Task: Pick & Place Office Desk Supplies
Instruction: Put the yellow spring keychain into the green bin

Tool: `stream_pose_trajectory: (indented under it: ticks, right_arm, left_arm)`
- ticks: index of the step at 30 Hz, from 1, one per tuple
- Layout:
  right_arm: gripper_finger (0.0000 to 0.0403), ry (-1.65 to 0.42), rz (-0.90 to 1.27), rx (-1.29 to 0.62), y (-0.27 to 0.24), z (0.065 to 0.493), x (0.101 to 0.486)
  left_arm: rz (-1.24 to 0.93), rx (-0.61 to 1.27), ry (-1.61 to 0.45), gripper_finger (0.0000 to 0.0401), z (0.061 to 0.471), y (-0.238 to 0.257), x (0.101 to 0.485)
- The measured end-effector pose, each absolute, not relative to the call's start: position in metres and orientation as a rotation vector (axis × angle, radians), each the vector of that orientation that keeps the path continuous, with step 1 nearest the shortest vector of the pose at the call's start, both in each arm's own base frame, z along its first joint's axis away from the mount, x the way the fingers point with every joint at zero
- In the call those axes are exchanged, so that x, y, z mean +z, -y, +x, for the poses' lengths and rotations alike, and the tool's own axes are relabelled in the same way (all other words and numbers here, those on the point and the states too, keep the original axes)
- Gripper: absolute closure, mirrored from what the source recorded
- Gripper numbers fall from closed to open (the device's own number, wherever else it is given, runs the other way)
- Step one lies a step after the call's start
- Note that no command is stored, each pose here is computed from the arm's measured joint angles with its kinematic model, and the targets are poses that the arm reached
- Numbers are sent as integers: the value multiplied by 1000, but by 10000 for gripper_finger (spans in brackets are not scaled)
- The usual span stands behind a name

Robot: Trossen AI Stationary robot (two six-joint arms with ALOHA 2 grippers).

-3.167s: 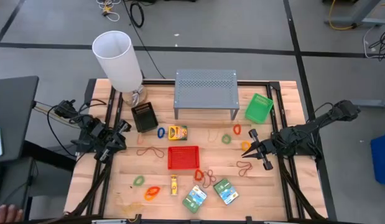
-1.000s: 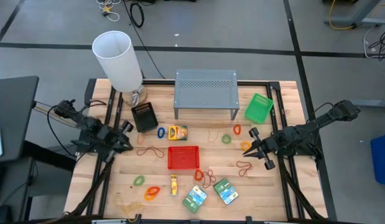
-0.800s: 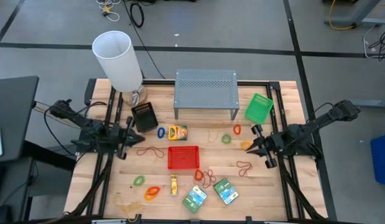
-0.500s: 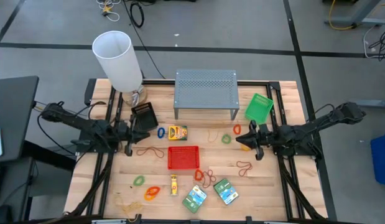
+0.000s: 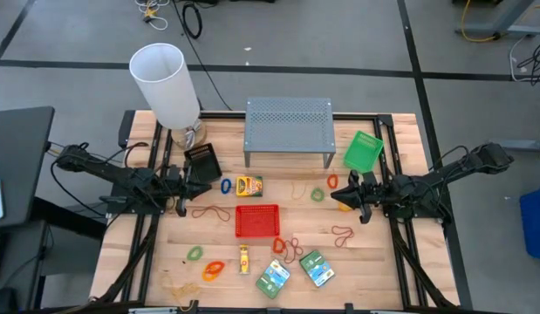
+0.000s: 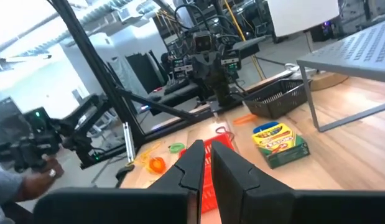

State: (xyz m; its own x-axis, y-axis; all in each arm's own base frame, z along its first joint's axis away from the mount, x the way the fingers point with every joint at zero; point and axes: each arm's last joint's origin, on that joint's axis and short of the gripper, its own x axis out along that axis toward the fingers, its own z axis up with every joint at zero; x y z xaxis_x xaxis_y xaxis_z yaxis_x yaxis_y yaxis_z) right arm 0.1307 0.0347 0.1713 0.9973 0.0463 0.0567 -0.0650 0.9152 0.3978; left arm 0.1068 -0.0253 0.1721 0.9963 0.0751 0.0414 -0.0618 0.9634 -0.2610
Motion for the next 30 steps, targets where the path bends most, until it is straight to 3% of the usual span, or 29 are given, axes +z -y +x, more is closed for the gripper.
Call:
stream_pose_trajectory:
  ticks: [6,30]
  right_arm:
    - [366,45,311,54,-35,131,171]
    - [366,55,303,-3,-33,131,171]
  left_arm:
    - [-222,70,49,382,107,25,172]
    - [-214,70,49,382,107,25,172]
